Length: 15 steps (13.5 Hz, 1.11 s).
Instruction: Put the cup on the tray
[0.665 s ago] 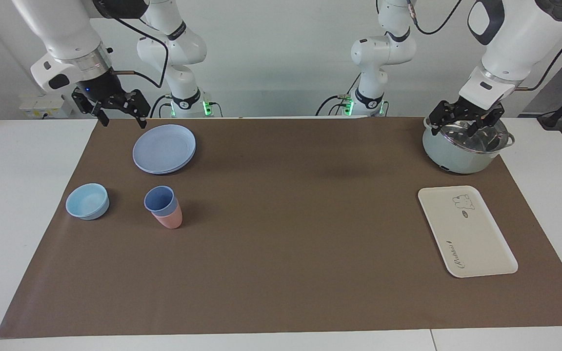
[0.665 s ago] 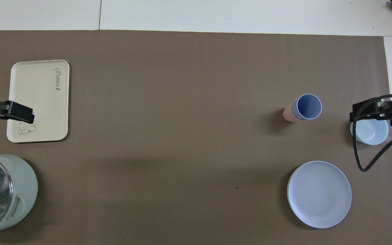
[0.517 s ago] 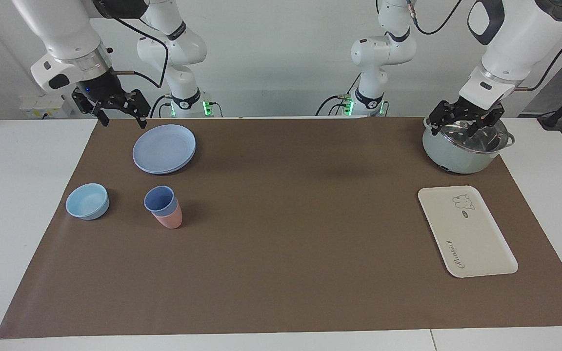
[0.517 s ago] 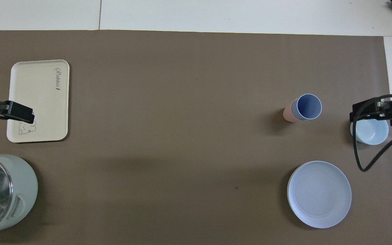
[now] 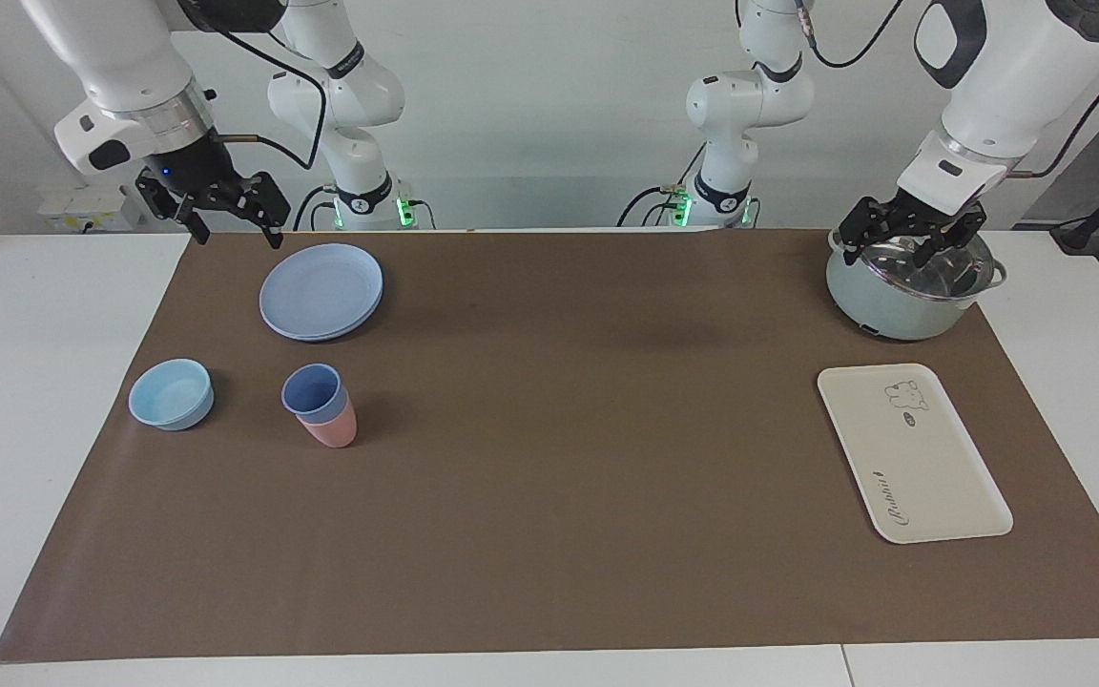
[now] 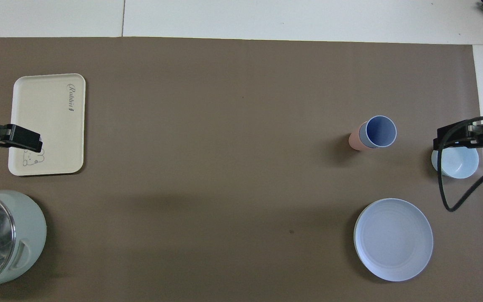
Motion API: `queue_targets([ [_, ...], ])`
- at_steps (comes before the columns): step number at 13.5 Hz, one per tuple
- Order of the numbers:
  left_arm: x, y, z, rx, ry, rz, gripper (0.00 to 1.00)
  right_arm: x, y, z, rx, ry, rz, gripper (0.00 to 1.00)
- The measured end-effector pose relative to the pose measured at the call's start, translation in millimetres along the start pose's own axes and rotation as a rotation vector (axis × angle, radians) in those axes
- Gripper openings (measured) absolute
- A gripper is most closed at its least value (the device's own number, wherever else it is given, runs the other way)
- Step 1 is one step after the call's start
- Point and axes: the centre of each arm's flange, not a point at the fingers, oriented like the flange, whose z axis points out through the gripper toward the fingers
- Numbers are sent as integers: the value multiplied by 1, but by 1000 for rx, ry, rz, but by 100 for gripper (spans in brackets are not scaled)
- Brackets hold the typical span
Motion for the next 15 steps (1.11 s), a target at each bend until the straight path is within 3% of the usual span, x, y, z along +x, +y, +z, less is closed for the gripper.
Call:
queue_targets([
  [2, 0, 0, 0, 0, 0, 0, 100, 2, 5, -2, 3, 20, 36, 97],
  [7, 0, 0, 0, 0, 0, 0, 100, 25, 19, 11, 33, 59, 378, 97],
  [11, 0, 0, 0, 0, 0, 0, 100, 64, 57, 61, 129, -11, 667, 96],
  [15, 0, 0, 0, 0, 0, 0, 100, 95, 68, 128, 219, -162, 853, 96],
])
